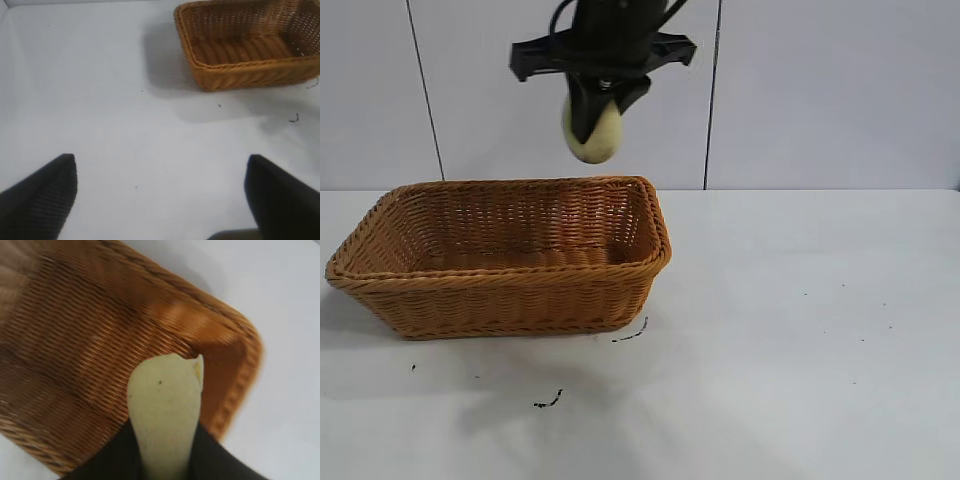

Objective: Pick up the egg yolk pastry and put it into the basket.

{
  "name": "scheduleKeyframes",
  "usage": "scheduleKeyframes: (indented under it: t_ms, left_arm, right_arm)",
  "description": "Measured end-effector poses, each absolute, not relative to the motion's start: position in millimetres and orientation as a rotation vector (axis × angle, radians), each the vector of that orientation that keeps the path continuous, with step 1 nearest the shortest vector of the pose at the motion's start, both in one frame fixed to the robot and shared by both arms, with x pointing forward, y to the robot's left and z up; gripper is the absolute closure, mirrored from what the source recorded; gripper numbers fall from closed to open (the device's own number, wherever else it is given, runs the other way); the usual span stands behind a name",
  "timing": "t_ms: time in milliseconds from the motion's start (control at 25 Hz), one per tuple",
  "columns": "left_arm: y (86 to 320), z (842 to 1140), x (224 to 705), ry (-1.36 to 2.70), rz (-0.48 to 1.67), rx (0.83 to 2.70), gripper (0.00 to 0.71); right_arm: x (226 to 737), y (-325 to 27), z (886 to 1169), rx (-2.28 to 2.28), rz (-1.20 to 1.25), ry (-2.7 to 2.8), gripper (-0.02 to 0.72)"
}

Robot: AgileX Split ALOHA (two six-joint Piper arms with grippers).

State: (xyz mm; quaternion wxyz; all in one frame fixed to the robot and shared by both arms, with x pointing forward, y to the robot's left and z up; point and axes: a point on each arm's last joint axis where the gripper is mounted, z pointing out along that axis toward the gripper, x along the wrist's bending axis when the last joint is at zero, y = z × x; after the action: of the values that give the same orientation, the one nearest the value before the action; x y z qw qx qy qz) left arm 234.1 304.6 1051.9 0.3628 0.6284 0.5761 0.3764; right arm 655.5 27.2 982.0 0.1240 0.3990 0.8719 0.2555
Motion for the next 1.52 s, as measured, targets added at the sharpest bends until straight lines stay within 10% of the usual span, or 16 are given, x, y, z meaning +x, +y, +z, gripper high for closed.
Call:
scheduleKeyframes:
  t_ms: [400,760,1160,1520]
  left_arm:
    - [304.6,1051.9,234.1,1.483,0.969,1.618,0.017]
    - [304.6,1051.9,234.1,1.483,0.969,1.618,0.017]
    - [304.6,1051.9,234.1,1.483,0.969,1.618,0.017]
    - [304.6,1051.9,234.1,1.483,0.969,1.618,0.017]
  right_arm:
    - [662.4,34.6,913.8,1.225,0.661,2.603,0.562]
    - [660.6,34.1,923.9,1.250,0.671,2.596,0.043]
    - [661.6,-7.5,1026.7,1.299,0.749,2.457,0.013]
    - [720.8,-139.5,1023.6,1.593,0.556,2.253,0.008]
